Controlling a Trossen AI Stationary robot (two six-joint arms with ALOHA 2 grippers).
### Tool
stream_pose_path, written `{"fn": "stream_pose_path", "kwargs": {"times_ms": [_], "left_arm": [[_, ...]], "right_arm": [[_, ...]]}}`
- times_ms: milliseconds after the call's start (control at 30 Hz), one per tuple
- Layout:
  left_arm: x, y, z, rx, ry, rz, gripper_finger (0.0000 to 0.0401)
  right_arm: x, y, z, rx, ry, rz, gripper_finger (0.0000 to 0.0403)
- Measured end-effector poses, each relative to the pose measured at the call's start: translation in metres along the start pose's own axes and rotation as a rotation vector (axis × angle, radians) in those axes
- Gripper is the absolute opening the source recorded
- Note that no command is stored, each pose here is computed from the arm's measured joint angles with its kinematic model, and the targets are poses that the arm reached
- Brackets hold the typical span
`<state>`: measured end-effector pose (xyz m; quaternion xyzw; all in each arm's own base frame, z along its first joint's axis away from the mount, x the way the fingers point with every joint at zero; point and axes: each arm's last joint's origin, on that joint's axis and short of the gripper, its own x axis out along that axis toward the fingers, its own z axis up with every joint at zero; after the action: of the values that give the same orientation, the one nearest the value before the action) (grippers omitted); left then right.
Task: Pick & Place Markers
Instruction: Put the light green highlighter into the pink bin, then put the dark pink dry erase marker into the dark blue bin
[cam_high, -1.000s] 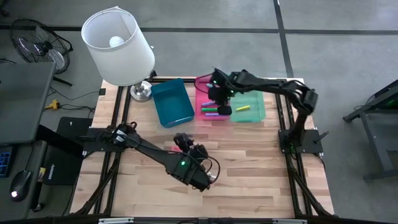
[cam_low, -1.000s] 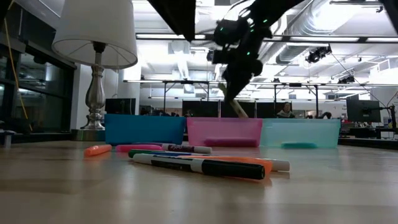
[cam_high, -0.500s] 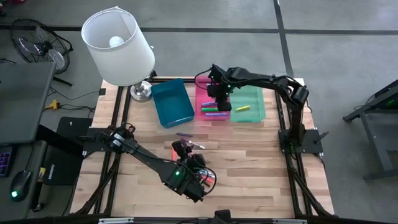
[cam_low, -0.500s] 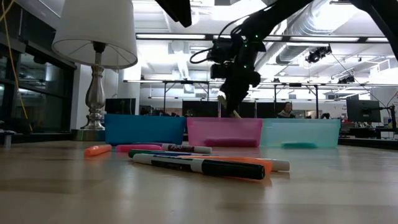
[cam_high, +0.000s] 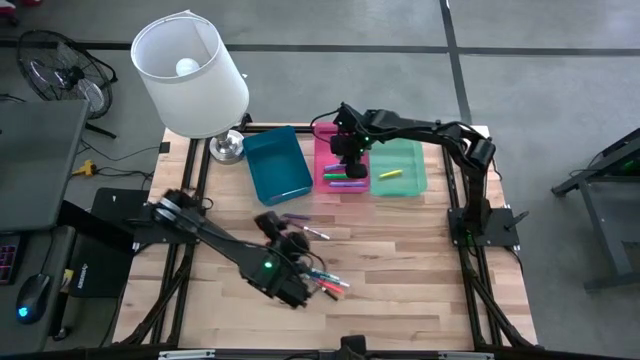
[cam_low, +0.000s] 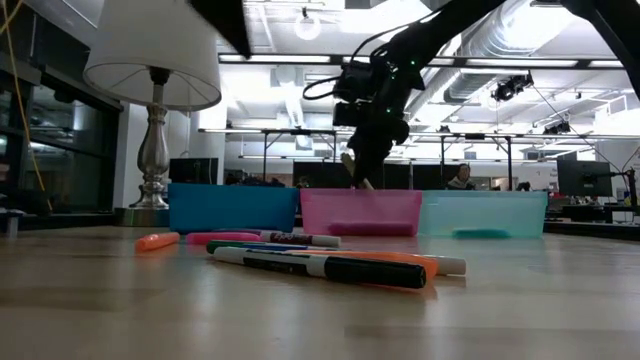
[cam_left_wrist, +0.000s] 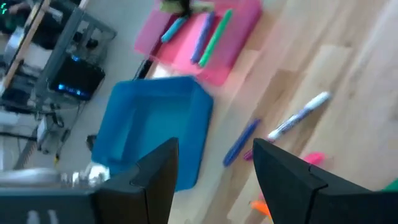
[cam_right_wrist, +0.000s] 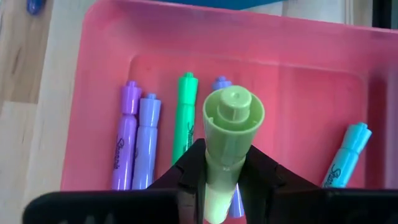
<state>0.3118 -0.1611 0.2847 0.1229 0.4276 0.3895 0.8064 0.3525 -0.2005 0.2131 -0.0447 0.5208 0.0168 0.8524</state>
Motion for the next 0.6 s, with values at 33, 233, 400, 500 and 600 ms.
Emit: {"fn": "stream_pose_path", "kwargs": {"times_ms": [33,233,400,500,600], "left_arm": [[-0.001,0.006,-0.006,-0.030,-0.016,-0.005,0.0200],[0.008,0.024,-0.046,-0.229,-0.123,-0.126,0.0200],[0.025,0.020,-0.077,-0.336,-0.150,-0.224,0.0200],[0.034,0.014,-0.089,-0.367,-0.154,-0.250,0.0200],[0.039,0.009,-0.095,-0.412,-0.119,-0.299,0.0200]], "right_arm": [[0.000,0.000,0.000,0.009,0.001,-0.003,0.0071],[0.000,0.000,0.000,0.034,0.005,-0.010,0.0137],[0.000,0.000,0.000,0.046,0.008,-0.015,0.0158],[-0.001,0.002,-0.001,0.076,0.020,-0.007,0.0160],[-0.012,0.006,0.000,0.098,0.028,-0.007,0.0157]]}}
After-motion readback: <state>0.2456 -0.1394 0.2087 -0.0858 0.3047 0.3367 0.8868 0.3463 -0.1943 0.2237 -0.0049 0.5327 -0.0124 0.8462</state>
